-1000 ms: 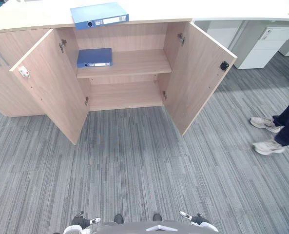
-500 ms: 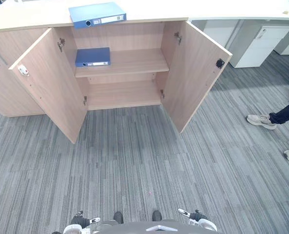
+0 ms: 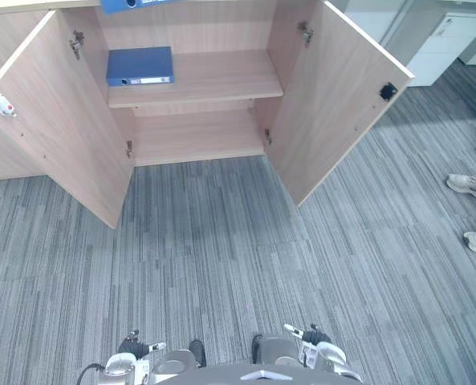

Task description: Walk over to the cabinet, pick up the folder, carry it to the office cabinet, place the folder inside the office cabinet, then close the office cabinet door

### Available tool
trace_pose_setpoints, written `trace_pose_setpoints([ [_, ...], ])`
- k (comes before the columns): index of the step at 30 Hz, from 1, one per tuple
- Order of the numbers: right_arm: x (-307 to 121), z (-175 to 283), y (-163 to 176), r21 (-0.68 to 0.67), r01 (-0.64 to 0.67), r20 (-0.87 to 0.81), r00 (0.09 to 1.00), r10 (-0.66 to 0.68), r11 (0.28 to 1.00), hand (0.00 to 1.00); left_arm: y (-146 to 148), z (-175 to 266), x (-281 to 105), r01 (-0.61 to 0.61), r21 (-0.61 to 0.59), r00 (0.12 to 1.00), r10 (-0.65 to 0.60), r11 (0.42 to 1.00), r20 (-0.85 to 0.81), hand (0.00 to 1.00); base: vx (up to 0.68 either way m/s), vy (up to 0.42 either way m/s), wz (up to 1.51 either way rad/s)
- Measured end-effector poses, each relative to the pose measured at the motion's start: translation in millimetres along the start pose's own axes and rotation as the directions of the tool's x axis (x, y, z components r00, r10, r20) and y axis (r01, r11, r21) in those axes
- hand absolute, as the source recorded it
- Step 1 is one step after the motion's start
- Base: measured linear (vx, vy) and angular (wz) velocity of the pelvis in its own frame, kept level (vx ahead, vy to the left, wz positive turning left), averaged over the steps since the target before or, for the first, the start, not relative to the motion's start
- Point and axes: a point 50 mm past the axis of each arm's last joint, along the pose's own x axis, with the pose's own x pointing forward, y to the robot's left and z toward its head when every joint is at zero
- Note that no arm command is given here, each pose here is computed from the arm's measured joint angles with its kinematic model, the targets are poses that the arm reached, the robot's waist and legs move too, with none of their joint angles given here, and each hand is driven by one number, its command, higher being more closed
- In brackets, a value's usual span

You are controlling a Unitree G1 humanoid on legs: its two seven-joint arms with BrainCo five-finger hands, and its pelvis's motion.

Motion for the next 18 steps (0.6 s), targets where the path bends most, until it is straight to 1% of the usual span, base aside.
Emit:
trace_pose_setpoints([
  [3, 0, 6, 5, 0.017, -0.013, 0.037, 0.999, 0.013, 1.000, 0.00, -1, 5, 1, -0.007, -0.042, 1.000, 0.008, 0.999, 0.013, 0.00, 0.25, 0.007, 0.19],
  [7, 0, 15, 4, 0.027, -0.011, 0.074, 0.997, 0.009, 1.000, 0.00, -12, 13, 2, 0.019, -0.060, 0.999, -0.017, 0.998, 0.034, 0.00, 0.40, -0.117, 0.39],
  [8, 0, 10, -1, 0.032, 0.001, 0.061, 0.998, -0.003, 0.999, 0.00, -16, 11, 1, 0.029, -0.068, 0.999, -0.027, 0.997, 0.029, 0.00, 0.49, -0.196, 0.45],
  [9, 1, 12, -7, 0.051, 0.019, 0.064, 0.998, -0.022, 0.999, 0.00, -27, 9, 0, 0.048, -0.098, 0.999, -0.046, 0.994, 0.020, 0.00, 0.49, -0.204, 0.38],
  [11, 1, 14, -10, 0.063, 0.030, 0.066, 0.997, -0.034, 0.998, 0.00, -37, 10, -2, 0.069, -0.123, 0.997, -0.066, 0.990, 0.026, 0.00, 0.41, -0.207, 0.16],
  [16, -2, 5, -4, 0.040, 0.008, 0.051, 0.999, -0.010, 0.999, 0.00, -34, 20, -2, 0.046, -0.224, 0.997, -0.031, 0.973, 0.072, 0.00, 0.47, -0.224, 0.03],
  [18, -2, 5, -3, 0.031, 0.003, 0.053, 0.999, -0.004, 1.000, 0.00, -33, 24, -2, 0.046, -0.233, 0.995, -0.025, 0.971, 0.093, 0.00, 0.23, -0.064, -0.18],
])
